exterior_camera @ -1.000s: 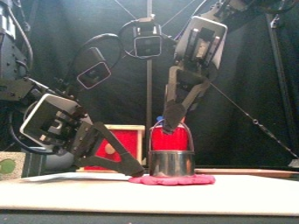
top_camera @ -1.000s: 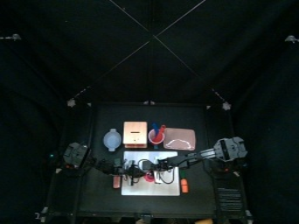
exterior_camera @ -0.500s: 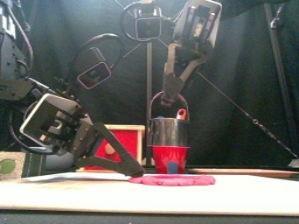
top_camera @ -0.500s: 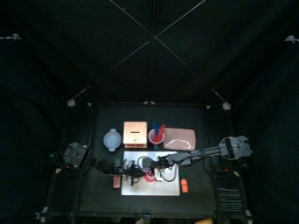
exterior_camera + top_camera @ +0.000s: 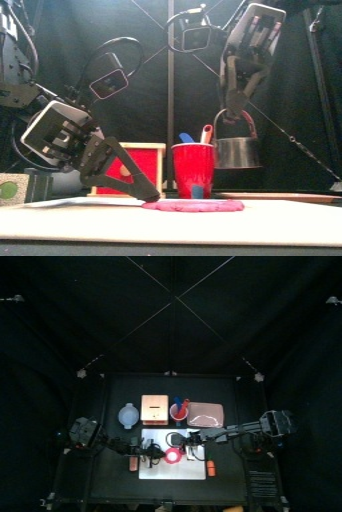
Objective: Get the cutter from the drawer then cut the dough then place the extra dough in the bowl
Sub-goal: Cut the dough
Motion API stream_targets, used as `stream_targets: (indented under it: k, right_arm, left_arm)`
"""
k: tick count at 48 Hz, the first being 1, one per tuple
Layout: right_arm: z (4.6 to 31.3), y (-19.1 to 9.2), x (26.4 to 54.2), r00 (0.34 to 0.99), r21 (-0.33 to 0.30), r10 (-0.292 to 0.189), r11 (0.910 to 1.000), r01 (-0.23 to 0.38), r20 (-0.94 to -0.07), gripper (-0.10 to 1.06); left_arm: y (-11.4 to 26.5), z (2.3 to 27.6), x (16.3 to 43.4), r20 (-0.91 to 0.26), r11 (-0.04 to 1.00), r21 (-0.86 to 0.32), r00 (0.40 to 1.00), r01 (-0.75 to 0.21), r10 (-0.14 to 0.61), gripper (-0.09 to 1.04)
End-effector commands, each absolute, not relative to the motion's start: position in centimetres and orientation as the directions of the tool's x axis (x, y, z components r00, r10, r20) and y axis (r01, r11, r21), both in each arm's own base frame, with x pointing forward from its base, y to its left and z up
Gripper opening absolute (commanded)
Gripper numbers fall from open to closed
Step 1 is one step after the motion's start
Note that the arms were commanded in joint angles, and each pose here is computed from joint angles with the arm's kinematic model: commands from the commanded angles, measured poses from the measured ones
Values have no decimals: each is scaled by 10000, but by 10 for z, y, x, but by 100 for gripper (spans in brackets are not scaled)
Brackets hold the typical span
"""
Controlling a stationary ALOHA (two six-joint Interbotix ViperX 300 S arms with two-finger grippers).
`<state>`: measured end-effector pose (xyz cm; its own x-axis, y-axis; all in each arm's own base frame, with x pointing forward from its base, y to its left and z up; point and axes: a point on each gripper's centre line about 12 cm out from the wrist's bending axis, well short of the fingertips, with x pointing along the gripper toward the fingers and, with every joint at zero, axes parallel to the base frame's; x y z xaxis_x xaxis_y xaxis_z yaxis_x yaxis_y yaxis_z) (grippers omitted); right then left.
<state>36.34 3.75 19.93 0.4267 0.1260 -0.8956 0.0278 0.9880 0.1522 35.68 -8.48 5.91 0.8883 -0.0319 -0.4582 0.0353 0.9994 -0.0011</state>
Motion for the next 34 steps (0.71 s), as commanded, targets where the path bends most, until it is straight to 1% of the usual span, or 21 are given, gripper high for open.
stream_targets:
  k: [1,14,20,28,34]
  right_arm:
    - [211,37,354,4689,1577,1277,9872,251,-8740,49]
    - [190,32,332,4771,1493,1134,9881,379,-8715,49]
    - [184,30,327,4828,1426,1062,9890,392,-8693,49]
    - [178,28,324,4756,1476,1046,9876,537,-8734,50]
    - [179,28,324,4812,1542,1081,9864,571,-8699,52]
  left_arm:
    - [-84,76,361,-4178,9995,-167,9080,252,-299,56]
    - [-79,97,359,-3751,9994,-336,9267,103,-222,56]
    - [-74,107,356,-3574,9989,-458,9339,-86,-83,56]
    - [-69,117,354,-3350,9981,-573,9422,-233,28,56]
    - [-67,121,356,-3239,9976,-624,9460,-308,89,56]
